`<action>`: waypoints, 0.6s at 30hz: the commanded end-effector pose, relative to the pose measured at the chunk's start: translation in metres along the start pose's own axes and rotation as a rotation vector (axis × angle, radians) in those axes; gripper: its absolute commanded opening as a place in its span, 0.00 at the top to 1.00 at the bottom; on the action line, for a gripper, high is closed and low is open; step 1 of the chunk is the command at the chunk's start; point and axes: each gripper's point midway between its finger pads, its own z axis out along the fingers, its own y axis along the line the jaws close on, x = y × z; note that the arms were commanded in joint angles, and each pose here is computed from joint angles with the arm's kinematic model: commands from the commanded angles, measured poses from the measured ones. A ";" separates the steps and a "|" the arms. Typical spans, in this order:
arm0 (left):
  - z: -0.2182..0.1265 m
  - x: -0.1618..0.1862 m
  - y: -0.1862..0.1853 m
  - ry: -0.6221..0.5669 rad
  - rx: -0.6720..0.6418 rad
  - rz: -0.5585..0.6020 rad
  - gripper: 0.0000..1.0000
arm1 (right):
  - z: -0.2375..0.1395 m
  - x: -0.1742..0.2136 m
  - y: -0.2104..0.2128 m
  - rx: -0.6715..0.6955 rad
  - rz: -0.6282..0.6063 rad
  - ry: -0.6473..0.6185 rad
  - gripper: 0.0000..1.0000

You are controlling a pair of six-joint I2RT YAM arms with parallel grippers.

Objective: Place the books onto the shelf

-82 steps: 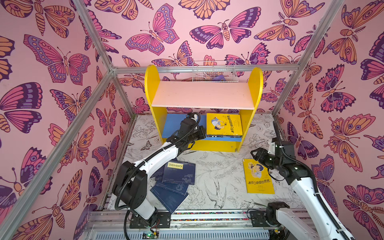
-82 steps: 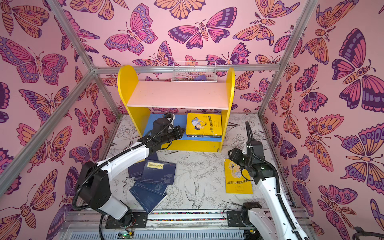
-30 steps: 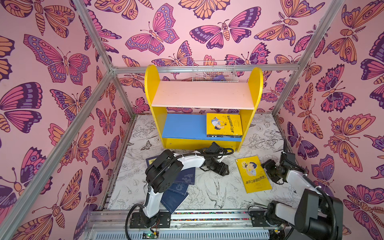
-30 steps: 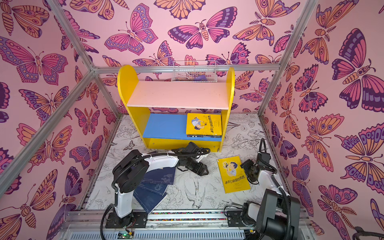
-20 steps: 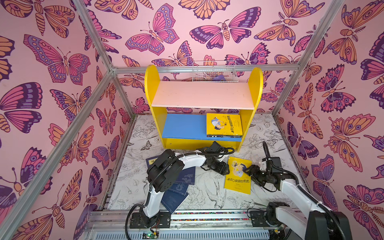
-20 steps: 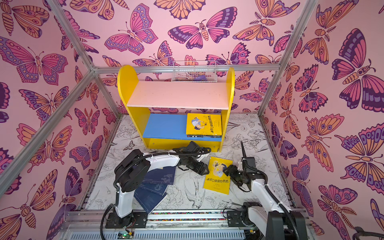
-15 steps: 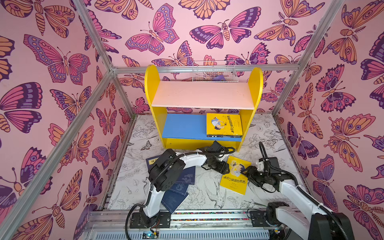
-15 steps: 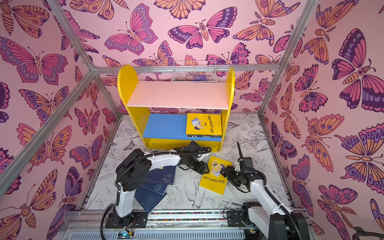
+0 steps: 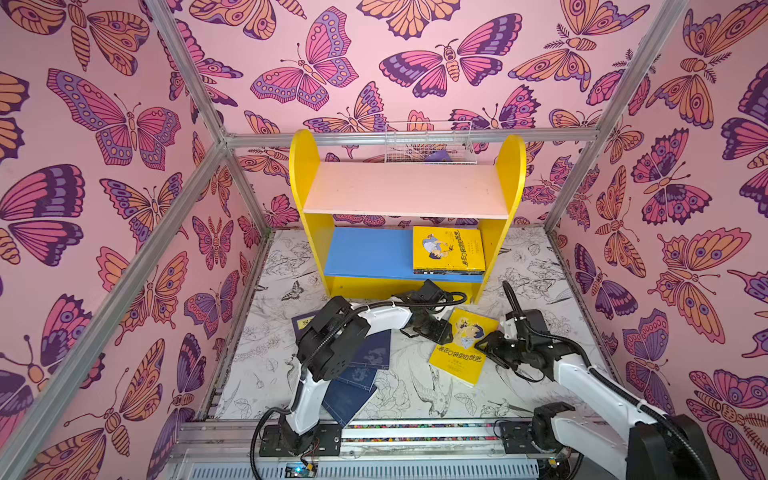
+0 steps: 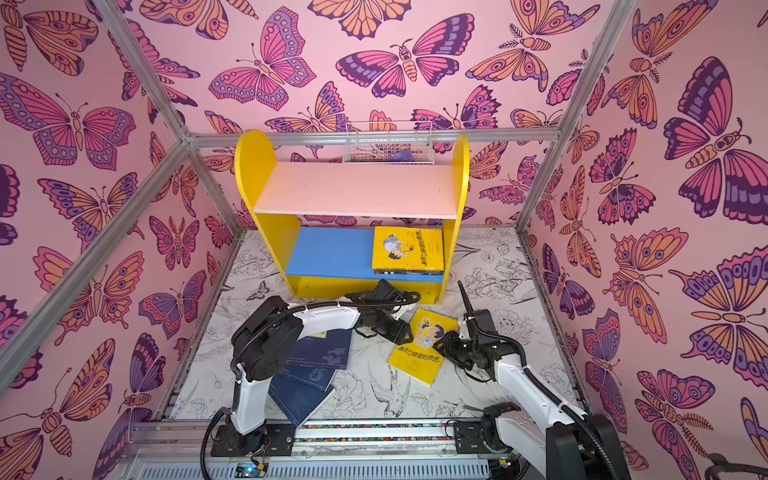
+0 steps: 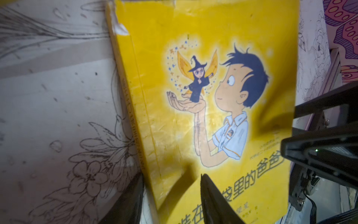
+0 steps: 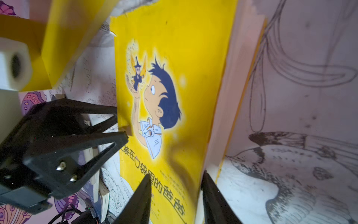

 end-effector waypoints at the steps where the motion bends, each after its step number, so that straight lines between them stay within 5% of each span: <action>1: 0.013 0.029 -0.010 0.106 0.063 0.007 0.51 | -0.010 -0.027 0.047 -0.144 -0.068 -0.092 0.58; 5: 0.012 0.030 -0.015 0.109 0.089 0.017 0.52 | -0.003 -0.029 0.050 -0.146 -0.068 -0.100 0.66; 10: -0.001 0.025 -0.014 0.084 0.087 0.003 0.54 | -0.008 -0.029 0.052 -0.140 -0.104 -0.110 0.99; 13: -0.028 0.016 -0.005 0.021 0.090 -0.041 0.53 | -0.019 -0.021 0.060 -0.165 -0.164 -0.079 1.00; 18: -0.105 0.003 0.018 -0.137 0.197 -0.244 0.34 | -0.044 0.009 0.094 -0.338 -0.316 0.058 1.00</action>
